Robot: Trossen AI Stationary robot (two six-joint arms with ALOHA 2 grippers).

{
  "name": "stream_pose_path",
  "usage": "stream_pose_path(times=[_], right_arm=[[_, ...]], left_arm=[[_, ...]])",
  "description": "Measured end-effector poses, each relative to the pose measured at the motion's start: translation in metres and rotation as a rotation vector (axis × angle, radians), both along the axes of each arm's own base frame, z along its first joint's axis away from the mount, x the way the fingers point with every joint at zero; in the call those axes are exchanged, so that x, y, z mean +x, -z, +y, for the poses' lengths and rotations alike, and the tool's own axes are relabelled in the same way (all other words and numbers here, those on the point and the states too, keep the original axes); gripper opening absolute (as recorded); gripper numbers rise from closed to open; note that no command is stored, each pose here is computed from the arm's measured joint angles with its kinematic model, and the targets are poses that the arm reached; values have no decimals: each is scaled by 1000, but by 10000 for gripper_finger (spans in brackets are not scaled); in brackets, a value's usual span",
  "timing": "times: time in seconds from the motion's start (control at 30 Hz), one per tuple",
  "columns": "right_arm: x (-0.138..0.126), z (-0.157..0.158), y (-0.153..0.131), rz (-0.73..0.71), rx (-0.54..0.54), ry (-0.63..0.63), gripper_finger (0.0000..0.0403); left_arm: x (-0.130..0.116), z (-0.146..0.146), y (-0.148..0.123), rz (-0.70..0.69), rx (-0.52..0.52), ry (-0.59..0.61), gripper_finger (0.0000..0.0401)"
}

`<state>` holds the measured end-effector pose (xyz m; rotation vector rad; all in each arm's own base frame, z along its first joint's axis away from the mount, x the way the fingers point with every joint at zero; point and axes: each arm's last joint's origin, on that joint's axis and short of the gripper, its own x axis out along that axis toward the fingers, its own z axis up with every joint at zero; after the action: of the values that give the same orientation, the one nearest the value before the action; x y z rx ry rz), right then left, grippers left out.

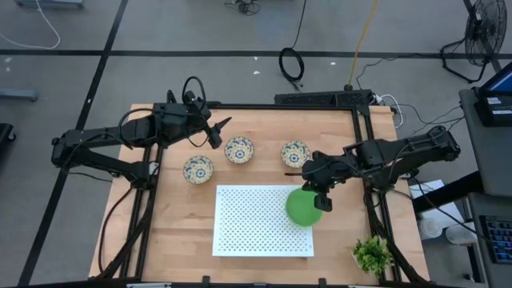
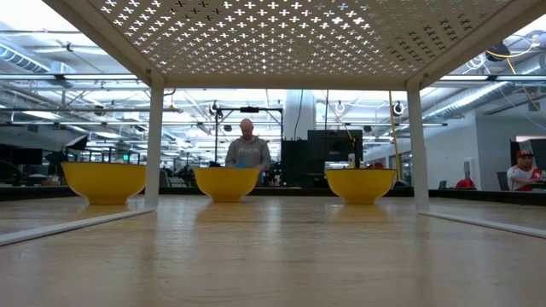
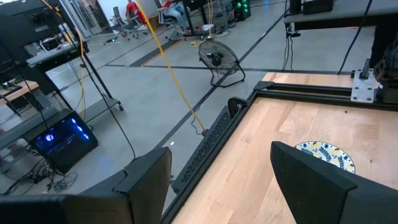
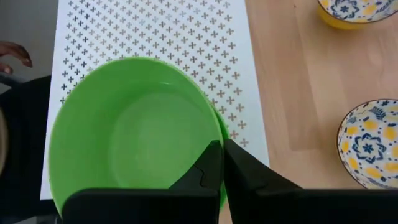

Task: Pick & Place Mini bowls
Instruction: Stack the green bowl on top of the green bowl on the shelf

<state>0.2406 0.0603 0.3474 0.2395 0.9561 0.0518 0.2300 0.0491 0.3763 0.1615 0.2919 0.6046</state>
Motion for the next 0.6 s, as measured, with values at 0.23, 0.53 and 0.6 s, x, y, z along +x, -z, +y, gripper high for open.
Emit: stream_pose_path(times=[0.23, 0.53, 0.6], right_arm=[[12, 3, 9, 24, -8, -1, 0], [24, 6, 15, 8, -7, -4, 0], [24, 6, 15, 9, -7, -4, 1]], left_arm=[[0, 0, 0, 0, 0, 0, 273], [0, 0, 0, 0, 0, 0, 273], [0, 0, 0, 0, 0, 0, 273]])
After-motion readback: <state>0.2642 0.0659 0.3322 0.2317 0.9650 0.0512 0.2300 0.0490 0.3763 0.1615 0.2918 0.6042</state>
